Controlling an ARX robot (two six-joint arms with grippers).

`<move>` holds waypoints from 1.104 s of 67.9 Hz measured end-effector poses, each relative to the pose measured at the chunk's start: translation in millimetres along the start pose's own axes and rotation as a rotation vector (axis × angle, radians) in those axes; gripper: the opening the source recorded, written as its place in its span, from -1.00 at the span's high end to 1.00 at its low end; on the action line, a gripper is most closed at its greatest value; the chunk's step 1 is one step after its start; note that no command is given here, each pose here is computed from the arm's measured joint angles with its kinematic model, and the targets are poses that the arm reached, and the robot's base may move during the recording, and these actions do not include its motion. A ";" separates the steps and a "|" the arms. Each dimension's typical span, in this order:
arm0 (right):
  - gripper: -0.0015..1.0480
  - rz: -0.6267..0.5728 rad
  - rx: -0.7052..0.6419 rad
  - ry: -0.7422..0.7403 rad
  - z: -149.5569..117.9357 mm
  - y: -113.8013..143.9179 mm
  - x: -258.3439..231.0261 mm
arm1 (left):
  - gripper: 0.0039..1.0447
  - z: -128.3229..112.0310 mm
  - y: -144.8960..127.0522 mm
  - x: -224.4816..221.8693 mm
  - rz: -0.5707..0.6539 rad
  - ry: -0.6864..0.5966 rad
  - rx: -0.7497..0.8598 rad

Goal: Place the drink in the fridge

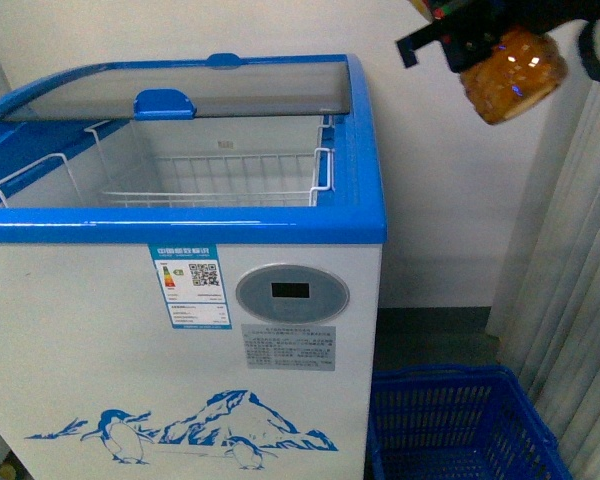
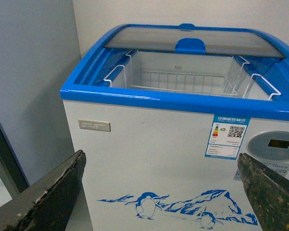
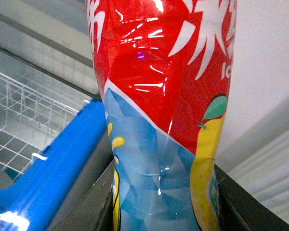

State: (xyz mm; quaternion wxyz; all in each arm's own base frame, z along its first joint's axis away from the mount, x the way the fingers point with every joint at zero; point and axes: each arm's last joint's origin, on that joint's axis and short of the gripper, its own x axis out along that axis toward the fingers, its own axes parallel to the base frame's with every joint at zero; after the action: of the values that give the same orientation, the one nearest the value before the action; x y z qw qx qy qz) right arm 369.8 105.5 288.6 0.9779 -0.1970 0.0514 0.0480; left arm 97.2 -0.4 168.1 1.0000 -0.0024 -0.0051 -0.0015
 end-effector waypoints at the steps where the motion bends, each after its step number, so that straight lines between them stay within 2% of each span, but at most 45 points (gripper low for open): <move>1: 0.23 0.004 -0.008 -0.001 1.8 1.4 2.0 | -0.85 0.0 0.0 0.0 0.000 0.000 0.000; 25: 0.23 0.140 -0.168 -0.076 54.3 61.4 60.8 | -0.85 0.0 0.0 0.0 0.000 0.000 0.000; 40: 0.23 0.215 -0.260 -0.125 76.8 102.6 82.4 | -0.85 0.0 0.0 0.0 0.000 0.000 0.000; 50: 0.23 0.251 -0.302 -0.131 80.4 125.9 93.1 | -0.85 0.0 0.0 0.0 0.000 0.000 0.000; 59: 0.23 0.290 -0.352 -0.130 72.8 148.9 104.6 | -0.85 0.0 0.0 0.0 0.000 0.000 0.000; 75: 0.23 0.352 -0.438 -0.148 55.9 171.6 120.6 | -0.85 0.0 0.0 0.0 0.000 0.000 0.000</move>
State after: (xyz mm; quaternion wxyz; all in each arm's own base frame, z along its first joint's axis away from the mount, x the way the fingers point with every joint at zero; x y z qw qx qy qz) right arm 474.2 293.8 260.2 0.8896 -0.3877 0.0017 0.2413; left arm 97.2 -0.4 168.1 1.0000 -0.0024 -0.0051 -0.0015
